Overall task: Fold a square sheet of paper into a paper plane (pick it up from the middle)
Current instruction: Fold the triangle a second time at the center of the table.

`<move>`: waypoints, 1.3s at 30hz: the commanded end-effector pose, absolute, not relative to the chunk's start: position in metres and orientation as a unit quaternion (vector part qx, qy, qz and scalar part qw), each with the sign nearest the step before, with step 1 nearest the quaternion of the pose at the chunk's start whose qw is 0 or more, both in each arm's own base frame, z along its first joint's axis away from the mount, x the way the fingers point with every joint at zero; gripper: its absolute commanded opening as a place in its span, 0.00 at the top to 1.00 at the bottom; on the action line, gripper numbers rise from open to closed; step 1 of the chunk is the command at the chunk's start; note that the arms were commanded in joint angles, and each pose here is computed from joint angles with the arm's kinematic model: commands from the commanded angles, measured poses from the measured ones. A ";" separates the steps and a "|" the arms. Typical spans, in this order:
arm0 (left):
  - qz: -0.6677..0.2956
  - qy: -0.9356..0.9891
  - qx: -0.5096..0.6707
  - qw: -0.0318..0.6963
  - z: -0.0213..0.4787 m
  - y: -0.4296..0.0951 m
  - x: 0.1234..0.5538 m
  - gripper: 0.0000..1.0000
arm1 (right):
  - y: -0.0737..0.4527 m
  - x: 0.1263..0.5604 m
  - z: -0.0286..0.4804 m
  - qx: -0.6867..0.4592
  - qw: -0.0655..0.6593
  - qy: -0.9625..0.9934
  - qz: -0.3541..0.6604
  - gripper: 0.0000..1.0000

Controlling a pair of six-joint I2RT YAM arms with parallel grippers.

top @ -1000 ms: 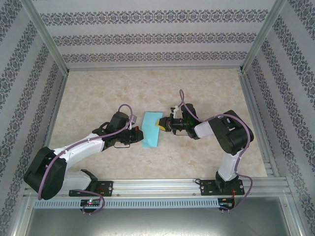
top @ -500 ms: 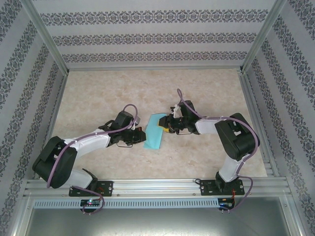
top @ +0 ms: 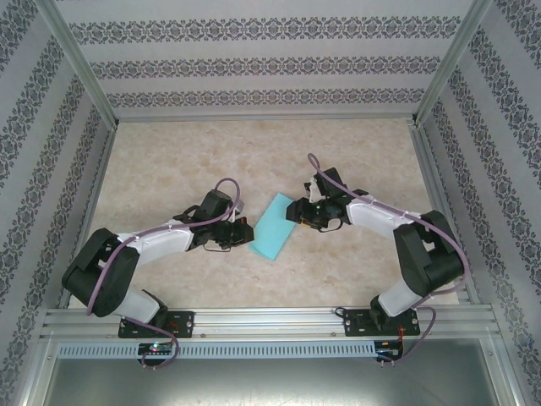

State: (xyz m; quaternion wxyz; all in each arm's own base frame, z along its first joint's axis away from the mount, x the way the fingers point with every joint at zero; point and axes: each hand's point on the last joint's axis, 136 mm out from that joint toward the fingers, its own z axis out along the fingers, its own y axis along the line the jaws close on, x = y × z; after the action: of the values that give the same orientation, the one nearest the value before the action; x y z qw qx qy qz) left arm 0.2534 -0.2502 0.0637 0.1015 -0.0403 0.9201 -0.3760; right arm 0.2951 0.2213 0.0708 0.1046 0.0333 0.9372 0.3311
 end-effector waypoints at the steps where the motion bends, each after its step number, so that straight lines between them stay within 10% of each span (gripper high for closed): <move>1: -0.390 0.915 -0.028 0.103 0.071 -0.263 0.256 0.98 | 0.210 0.291 0.076 0.024 0.116 0.945 0.307 0.52; 39: -0.380 0.922 0.022 0.063 0.060 -0.311 0.271 0.95 | 0.218 0.308 0.013 -0.004 0.066 0.968 0.241 0.85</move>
State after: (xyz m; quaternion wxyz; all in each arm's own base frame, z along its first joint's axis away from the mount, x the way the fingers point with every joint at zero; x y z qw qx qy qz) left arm 0.2744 -0.3021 0.0586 0.0737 0.0021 0.9230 -0.3775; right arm 0.3093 0.2156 0.0164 0.0699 0.0108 0.9658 0.2493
